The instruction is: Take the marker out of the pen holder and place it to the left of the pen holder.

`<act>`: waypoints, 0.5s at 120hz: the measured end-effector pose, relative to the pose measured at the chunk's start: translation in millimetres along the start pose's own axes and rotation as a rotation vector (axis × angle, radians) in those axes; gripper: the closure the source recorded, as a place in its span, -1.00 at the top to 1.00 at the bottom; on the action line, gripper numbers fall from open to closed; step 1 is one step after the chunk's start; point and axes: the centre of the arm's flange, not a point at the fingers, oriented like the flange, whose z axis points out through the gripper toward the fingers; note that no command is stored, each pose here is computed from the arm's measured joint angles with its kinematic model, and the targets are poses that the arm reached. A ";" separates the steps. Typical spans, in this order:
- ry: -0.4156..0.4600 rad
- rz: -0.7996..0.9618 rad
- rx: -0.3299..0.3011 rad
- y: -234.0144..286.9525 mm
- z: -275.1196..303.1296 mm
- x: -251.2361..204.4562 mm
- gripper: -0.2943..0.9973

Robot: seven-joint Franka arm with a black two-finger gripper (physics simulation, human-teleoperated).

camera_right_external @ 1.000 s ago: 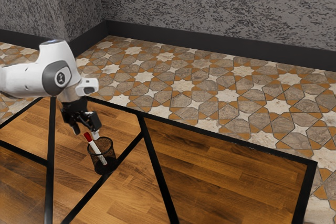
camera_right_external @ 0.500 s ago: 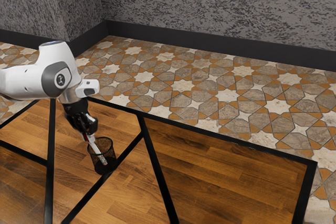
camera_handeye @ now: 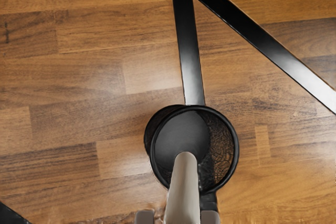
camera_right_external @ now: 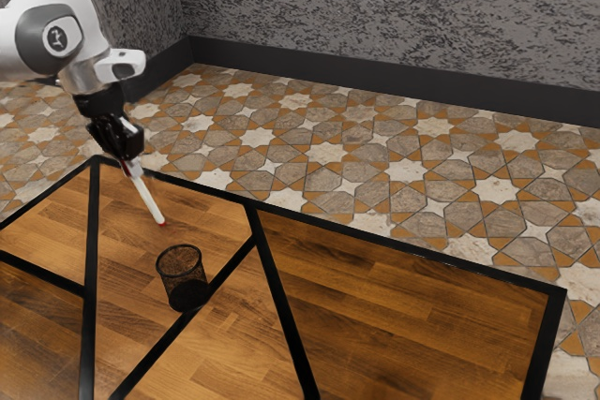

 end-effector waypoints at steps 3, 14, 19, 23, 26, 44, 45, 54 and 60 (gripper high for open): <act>-0.021 -0.009 -0.001 -6.0 -7.0 -4.2 -0.65; -0.167 -0.058 -0.011 -33.4 2.6 -21.3 -0.66; -0.253 -0.088 -0.014 -46.5 14.4 -27.7 -0.67; -0.322 -0.116 -0.014 -56.6 22.6 -28.0 -0.67; -0.376 -0.141 -0.014 -65.3 29.0 -24.7 -0.67; -0.663 -0.206 -0.002 -70.6 78.0 12.7 -0.67; -0.675 -0.208 0.000 -70.3 81.0 14.9 -0.67; -0.767 -0.229 0.012 -71.1 106.5 31.4 -0.67; -0.812 -0.244 0.017 -72.7 119.7 37.6 -0.67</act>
